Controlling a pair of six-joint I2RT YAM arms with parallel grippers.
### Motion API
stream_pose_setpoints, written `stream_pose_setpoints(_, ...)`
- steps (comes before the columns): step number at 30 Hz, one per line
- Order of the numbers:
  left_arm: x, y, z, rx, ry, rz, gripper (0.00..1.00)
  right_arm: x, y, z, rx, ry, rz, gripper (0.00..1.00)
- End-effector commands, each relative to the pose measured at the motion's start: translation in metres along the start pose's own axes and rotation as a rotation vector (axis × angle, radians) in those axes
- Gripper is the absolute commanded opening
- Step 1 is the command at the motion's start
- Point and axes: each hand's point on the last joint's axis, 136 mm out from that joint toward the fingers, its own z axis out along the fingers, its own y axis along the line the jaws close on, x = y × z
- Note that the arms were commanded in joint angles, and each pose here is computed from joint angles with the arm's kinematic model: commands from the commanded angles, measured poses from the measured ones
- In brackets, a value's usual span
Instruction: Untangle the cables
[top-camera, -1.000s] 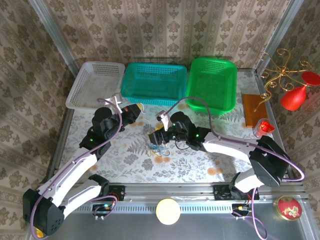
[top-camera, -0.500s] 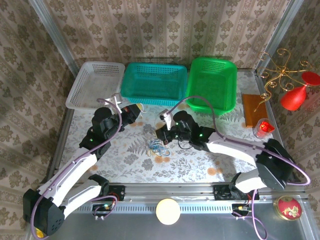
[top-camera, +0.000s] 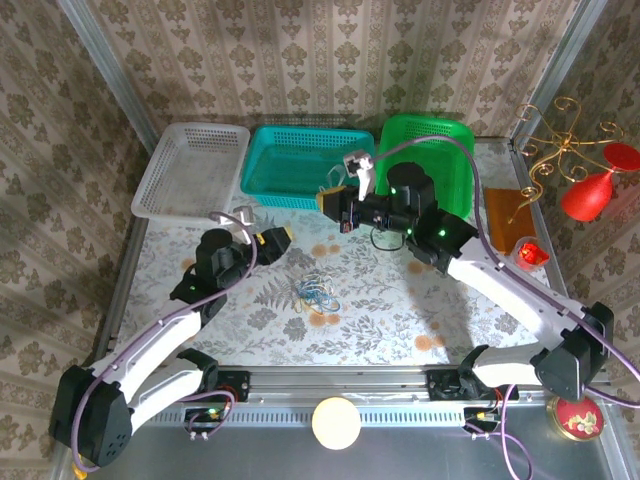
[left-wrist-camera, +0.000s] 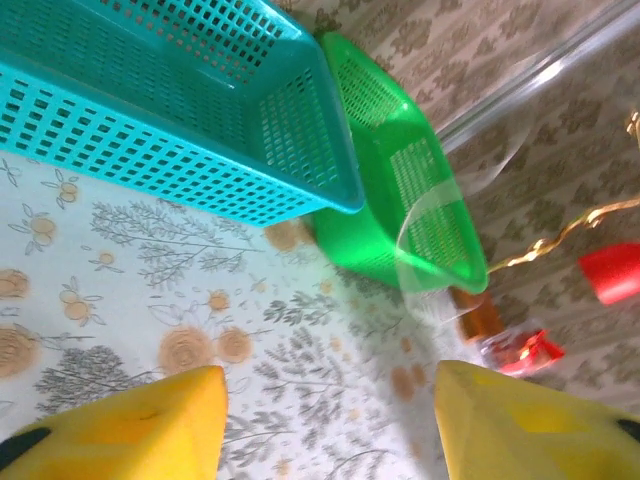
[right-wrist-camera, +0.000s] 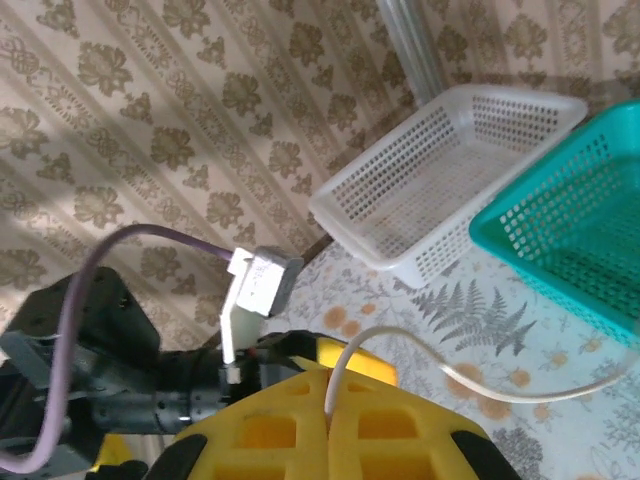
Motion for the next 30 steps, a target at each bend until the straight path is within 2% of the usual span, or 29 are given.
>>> stream_pose_setpoints(1,-0.003,-0.011,-0.007,0.068,-0.033,0.13,0.68,0.01,0.004,0.004,-0.028,0.091,0.03,0.0)
stream_pose_setpoints(4,0.002,-0.011,-0.01,0.077,-0.025,0.21,0.75,0.006,0.007,0.004,-0.037,0.101,0.031,0.0)
stream_pose_setpoints(10,0.0,-0.023,-0.013,0.122,-0.022,0.321,0.83,0.0,0.017,0.005,-0.083,0.101,0.06,0.0)
stream_pose_setpoints(21,-0.013,-0.052,0.001,0.226,-0.009,0.39,0.86,-0.002,0.047,0.01,-0.216,0.102,0.135,0.0)
stream_pose_setpoints(30,-0.006,-0.062,0.026,0.256,0.071,0.466,0.86,0.003,0.061,0.022,-0.25,0.142,0.129,0.0)
